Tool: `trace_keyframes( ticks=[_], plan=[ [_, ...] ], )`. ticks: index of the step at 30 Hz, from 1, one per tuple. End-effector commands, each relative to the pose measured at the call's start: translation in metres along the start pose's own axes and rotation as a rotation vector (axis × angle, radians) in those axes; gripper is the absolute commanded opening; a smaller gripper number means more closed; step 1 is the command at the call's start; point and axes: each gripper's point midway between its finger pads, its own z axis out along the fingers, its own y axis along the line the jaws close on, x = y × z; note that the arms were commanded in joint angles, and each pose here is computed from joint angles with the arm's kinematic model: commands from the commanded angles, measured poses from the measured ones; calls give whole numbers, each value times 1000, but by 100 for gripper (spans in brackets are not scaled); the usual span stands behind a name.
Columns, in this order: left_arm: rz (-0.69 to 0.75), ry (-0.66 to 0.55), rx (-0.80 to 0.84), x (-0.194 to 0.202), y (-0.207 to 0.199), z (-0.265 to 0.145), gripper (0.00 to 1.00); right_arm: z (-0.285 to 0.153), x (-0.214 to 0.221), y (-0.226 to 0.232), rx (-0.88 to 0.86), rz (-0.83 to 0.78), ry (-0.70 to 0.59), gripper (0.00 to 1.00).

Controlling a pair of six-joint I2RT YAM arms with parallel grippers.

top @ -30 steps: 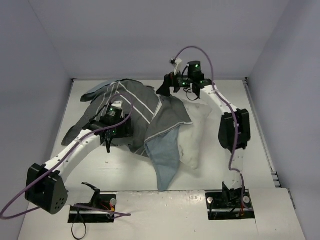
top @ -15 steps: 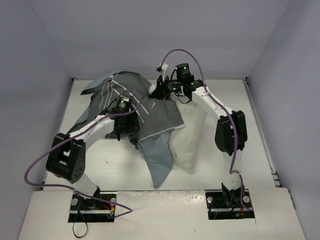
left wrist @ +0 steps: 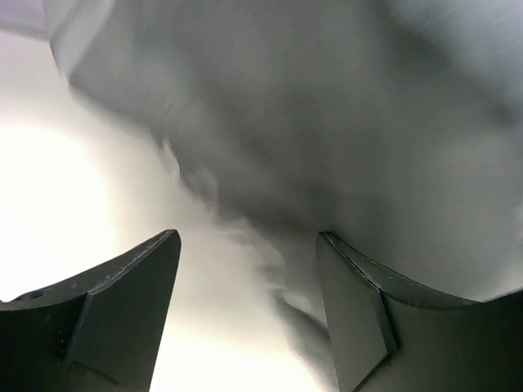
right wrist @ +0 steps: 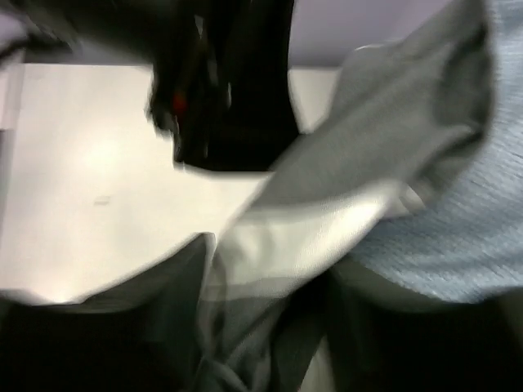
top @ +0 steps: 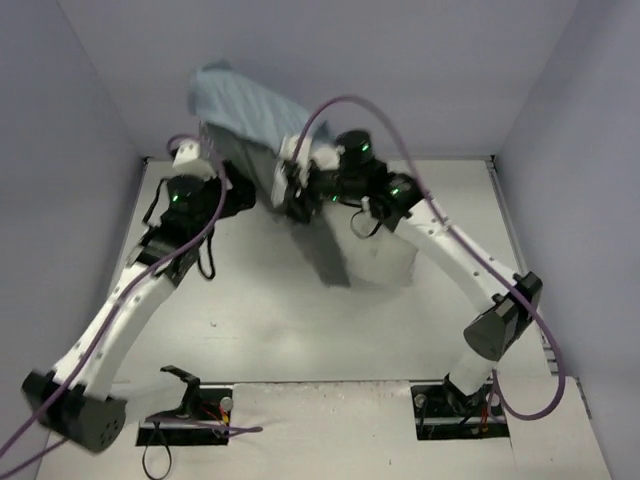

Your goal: Put the pillow into the pillowcase

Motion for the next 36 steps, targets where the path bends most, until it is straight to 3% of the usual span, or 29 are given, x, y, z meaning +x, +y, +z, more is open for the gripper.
trace_keyframes(
  ticks=[1, 2, 5, 7, 12, 18, 21, 23, 25, 27, 28, 33, 35, 36],
  plan=[
    [10, -29, -142, 5, 40, -47, 64, 52, 78, 75, -215, 112, 143, 60],
    [21, -35, -144, 9, 47, -68, 64, 55, 103, 92, -244, 151, 196, 76],
    [39, 2, -178, 25, 65, -107, 63, 55, 121, 115, -273, 208, 243, 90],
    [48, 29, -191, 39, 75, -127, 64, 50, 130, 116, -240, 221, 276, 93],
    [95, 86, -132, 55, 73, -136, 64, 24, 93, 93, -86, 216, 226, 93],
    [163, 208, -143, 64, 67, -106, 64, -17, 44, 77, 86, 269, 98, 91],
    [144, 270, -139, 67, 55, -79, 64, -41, 57, 66, 245, 332, 104, 90],
    [142, 251, -161, 55, 45, -64, 65, -58, 82, 34, 455, 397, 144, 90],
    [168, 252, -144, 52, 27, -54, 65, -78, 122, -1, 626, 456, 203, 89],
    [189, 250, -131, 48, 4, -38, 70, -84, 165, -16, 691, 571, 262, 89],
    [199, 248, -131, 47, -2, -33, 70, -94, 176, -39, 766, 598, 240, 89],
    [254, 260, -168, 50, -17, 4, 71, -79, 245, -42, 780, 700, 311, 81],
    [298, 280, -202, 58, -11, 16, 71, -61, 257, -21, 676, 764, 314, 58],
    [316, 279, -220, 58, -8, 20, 71, -57, 264, -10, 658, 805, 307, 39]
  ],
)
